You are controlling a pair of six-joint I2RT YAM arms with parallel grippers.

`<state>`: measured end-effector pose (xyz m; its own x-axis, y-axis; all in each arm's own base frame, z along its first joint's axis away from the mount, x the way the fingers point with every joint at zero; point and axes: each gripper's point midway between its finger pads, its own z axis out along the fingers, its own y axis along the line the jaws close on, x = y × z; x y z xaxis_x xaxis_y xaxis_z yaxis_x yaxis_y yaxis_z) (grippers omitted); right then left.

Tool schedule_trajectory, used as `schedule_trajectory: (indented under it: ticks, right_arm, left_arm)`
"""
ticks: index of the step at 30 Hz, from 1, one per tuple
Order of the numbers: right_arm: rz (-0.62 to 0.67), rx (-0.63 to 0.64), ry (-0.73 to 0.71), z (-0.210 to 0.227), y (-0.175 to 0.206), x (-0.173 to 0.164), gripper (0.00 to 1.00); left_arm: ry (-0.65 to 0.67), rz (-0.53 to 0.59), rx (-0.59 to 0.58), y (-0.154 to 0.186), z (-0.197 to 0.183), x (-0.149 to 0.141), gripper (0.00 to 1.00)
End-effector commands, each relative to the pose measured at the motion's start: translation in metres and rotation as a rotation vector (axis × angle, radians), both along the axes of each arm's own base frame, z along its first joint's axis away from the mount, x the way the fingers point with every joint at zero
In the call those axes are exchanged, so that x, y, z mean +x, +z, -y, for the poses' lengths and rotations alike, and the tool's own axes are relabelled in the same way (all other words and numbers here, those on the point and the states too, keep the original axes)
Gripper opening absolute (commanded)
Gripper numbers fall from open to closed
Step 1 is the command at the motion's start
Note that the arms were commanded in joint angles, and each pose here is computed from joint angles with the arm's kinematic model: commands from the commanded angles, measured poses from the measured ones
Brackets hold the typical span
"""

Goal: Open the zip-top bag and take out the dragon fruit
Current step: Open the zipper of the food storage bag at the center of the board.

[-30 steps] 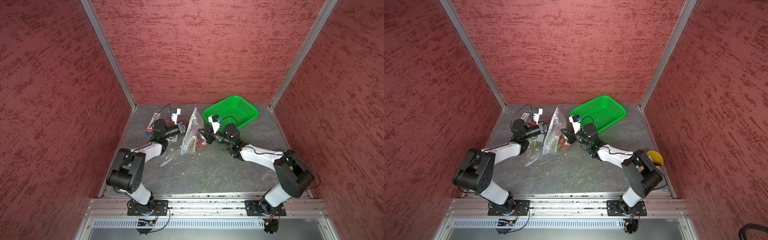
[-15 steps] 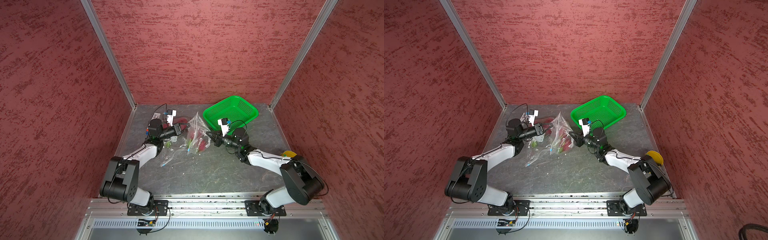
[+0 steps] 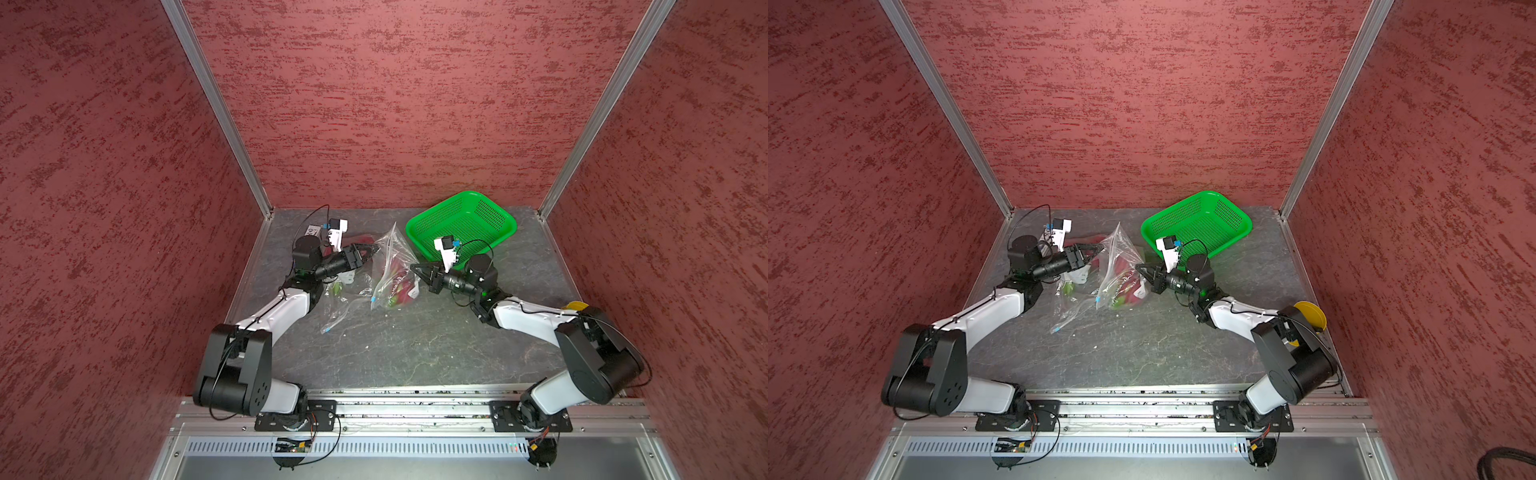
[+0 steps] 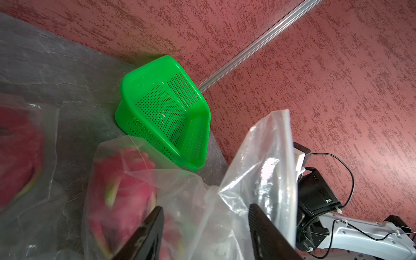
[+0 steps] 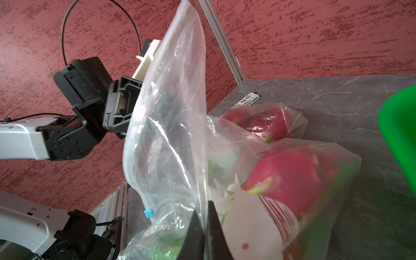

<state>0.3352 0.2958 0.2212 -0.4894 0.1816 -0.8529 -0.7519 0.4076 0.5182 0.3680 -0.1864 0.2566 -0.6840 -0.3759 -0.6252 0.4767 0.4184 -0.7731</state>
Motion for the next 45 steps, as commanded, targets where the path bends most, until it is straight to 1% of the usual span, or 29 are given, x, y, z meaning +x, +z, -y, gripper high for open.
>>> schedule_trajectory:
  ticks: [1, 4, 7, 12, 16, 18, 28, 40, 42, 45]
  right_arm:
    - [0.037, 0.008, 0.010, -0.001, 0.011, 0.005, 0.00]
    - [0.035, 0.005, 0.009, -0.001, 0.010, 0.005, 0.00]
    - [0.034, 0.005, 0.008, -0.001, 0.010, 0.006, 0.00]
    - [0.034, 0.009, 0.013, -0.001, 0.012, 0.004, 0.00]
    - [0.034, 0.008, 0.012, 0.000, 0.012, 0.003, 0.00]
    - [0.032, 0.007, 0.014, 0.000, 0.012, 0.002, 0.00]
    - [0.025, 0.000, 0.010, 0.000, 0.008, 0.004, 0.00]
    - [0.024, -0.006, 0.006, 0.000, 0.007, 0.005, 0.00]
    - [0.023, -0.007, 0.008, 0.000, 0.007, 0.004, 0.00]
    - [0.026, -0.007, 0.008, 0.000, 0.007, 0.004, 0.00]
  left_arm:
    - [0.024, 0.088, 0.063, 0.034, 0.000, -0.008, 0.65]
    - [0.012, 0.132, 0.128, 0.046, 0.012, -0.017, 0.66]
    - [-0.002, 0.146, 0.163, 0.046, 0.021, -0.019, 0.64]
    - [-0.009, 0.135, 0.167, 0.041, 0.025, -0.012, 0.56]
    - [-0.003, 0.131, 0.174, 0.036, 0.026, -0.007, 0.48]
    - [-0.008, 0.125, 0.175, 0.033, 0.027, -0.005, 0.46]
    - [-0.028, 0.120, 0.171, 0.030, 0.033, -0.007, 0.47]
    - [-0.020, 0.134, 0.164, 0.035, 0.032, -0.009, 0.53]
    - [-0.019, 0.128, 0.167, 0.033, 0.032, -0.008, 0.53]
    - [-0.022, 0.120, 0.170, 0.029, 0.033, -0.007, 0.49]
